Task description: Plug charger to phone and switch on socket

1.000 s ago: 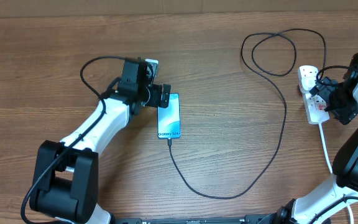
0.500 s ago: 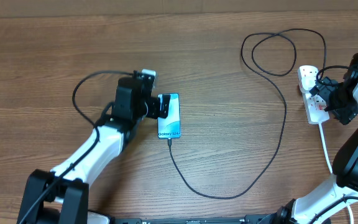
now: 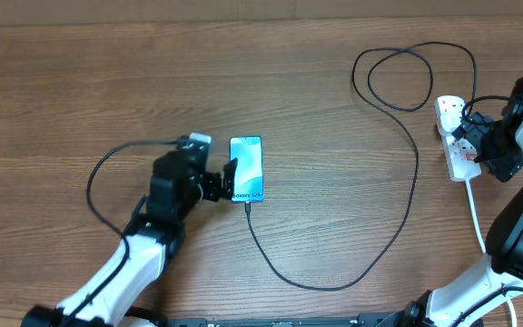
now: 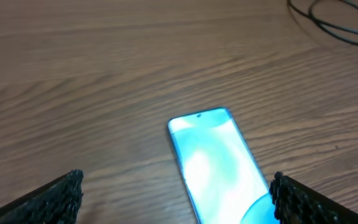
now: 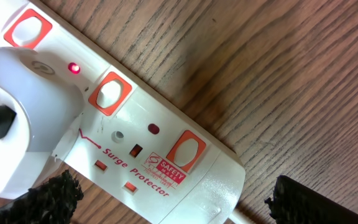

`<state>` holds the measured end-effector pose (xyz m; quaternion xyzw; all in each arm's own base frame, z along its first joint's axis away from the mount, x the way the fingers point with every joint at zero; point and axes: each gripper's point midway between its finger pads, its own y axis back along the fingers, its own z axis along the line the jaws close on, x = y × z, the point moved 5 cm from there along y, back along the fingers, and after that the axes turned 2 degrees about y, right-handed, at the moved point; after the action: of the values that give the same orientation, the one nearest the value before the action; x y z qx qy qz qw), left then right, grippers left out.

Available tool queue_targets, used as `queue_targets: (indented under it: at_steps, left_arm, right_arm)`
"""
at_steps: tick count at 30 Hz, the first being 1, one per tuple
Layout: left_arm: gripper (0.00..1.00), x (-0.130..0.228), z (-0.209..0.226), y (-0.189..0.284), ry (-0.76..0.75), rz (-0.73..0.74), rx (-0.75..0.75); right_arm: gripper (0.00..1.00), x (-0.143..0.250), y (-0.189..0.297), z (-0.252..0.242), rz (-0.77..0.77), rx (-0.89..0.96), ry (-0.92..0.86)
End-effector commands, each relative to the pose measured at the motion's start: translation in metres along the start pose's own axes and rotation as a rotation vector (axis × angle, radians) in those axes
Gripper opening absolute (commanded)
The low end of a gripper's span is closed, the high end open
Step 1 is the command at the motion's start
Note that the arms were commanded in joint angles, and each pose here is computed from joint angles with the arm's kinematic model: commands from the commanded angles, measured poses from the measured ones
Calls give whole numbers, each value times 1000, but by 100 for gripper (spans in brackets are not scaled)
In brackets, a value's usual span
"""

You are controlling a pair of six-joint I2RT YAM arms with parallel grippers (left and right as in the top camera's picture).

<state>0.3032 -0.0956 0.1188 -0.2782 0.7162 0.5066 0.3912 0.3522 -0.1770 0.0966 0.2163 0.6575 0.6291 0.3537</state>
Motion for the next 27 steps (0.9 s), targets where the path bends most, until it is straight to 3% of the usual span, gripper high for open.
queue_targets:
  at_steps: [1, 10, 16, 27]
  left_arm:
    - [99, 11, 15, 15, 72, -33, -45]
    - [100, 57, 40, 42, 202, -48, -122]
    - [100, 67, 39, 53, 213, -146, -108]
    - [100, 80, 38, 66, 222, -82, -131]
  right_arm:
    - [100, -7, 7, 2, -28, -5, 0]
    - [100, -7, 7, 2, -28, -5, 0]
    - [100, -7, 7, 2, -28, -5, 0]
    - [100, -7, 7, 2, -28, -5, 0]
